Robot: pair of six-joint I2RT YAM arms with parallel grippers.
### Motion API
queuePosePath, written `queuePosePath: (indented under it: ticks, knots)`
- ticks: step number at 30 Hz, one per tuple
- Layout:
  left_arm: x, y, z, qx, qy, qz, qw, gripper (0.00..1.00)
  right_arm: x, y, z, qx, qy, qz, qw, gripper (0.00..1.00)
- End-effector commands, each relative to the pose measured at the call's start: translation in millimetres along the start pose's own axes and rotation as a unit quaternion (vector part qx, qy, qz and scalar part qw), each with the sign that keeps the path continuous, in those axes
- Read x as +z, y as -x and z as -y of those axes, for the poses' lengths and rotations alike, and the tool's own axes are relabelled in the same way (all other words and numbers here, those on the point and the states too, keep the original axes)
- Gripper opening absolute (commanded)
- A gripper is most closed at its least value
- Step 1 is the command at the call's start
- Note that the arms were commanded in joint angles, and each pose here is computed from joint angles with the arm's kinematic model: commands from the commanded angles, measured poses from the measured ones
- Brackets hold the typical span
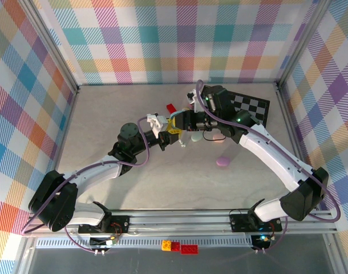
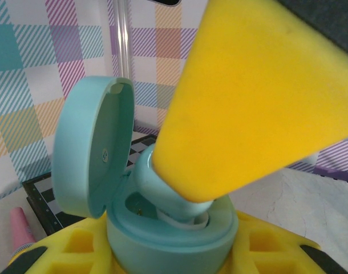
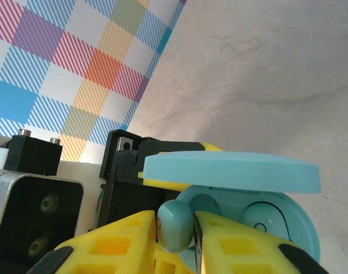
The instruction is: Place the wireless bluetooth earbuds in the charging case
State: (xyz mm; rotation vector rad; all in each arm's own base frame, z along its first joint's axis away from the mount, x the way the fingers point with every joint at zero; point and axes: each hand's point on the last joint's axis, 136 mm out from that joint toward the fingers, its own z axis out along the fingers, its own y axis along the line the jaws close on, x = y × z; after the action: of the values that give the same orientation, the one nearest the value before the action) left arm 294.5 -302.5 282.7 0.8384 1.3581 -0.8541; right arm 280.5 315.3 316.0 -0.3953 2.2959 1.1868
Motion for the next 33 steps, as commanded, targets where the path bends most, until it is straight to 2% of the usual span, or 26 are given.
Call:
queuePosePath:
  ticks: [1,11,18,27,33]
  knots:
    - [1.4,34.8,4.9,0.02,-0.008,0.051,0.998,0.29,-1.3,3.0,6.4,0.009,-0.017,0.002,1.0,0.27]
    - [0.1,35.2,5.5,0.018,-0.008,0.051,0.998,0.29,-9.6,7.3,0.7,-0.001,-0.014,0.016,1.0,0.28]
    - [-0.4,33.6,5.7,0.017,-0.008,0.051,0.999,0.29,-30.6,16.8,-35.1,-0.06,0.051,0.046,0.996,0.45]
    - [-1.6,31.3,9.1,0.019,-0.016,0.046,0.999,0.3,-42.6,43.9,-45.4,-0.101,0.029,0.076,0.992,0.49]
    - [-4.6,33.3,9.8,0.023,-0.014,0.044,0.999,0.29,-31.4,62.9,-40.3,-0.093,0.01,0.06,0.994,0.49]
